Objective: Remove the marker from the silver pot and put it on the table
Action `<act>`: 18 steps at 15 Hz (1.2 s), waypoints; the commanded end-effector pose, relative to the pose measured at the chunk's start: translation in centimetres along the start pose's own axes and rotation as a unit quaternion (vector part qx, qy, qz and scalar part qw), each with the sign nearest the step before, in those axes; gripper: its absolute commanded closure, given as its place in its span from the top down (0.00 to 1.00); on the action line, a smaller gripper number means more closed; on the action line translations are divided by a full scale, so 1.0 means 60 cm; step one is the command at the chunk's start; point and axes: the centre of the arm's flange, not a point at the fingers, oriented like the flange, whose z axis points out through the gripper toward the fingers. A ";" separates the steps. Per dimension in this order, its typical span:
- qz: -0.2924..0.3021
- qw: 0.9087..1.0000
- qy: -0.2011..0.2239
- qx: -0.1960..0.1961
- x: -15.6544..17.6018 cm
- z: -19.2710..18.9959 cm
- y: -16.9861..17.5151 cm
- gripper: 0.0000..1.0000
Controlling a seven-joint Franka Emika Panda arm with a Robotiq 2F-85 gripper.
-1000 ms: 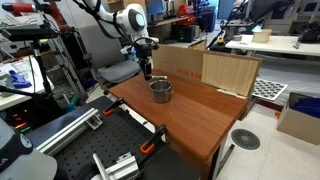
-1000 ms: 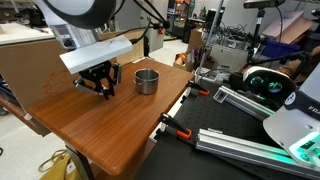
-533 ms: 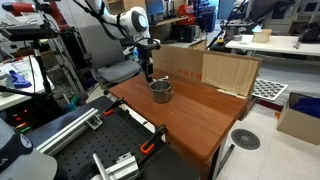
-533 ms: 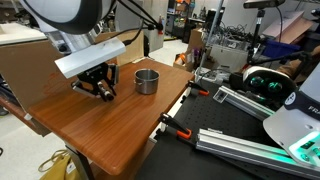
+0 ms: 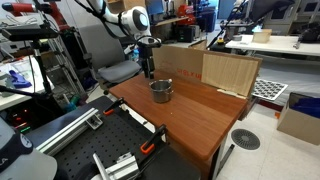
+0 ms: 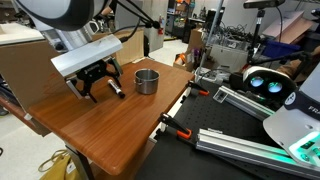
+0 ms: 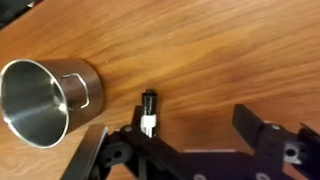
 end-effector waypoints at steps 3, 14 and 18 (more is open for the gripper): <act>0.001 1.000 0.000 0.009 -0.002 -0.026 -0.001 1.00; -0.035 0.988 0.081 0.125 -0.120 -0.226 0.069 1.00; -0.035 0.975 0.119 0.183 -0.160 -0.300 0.131 1.00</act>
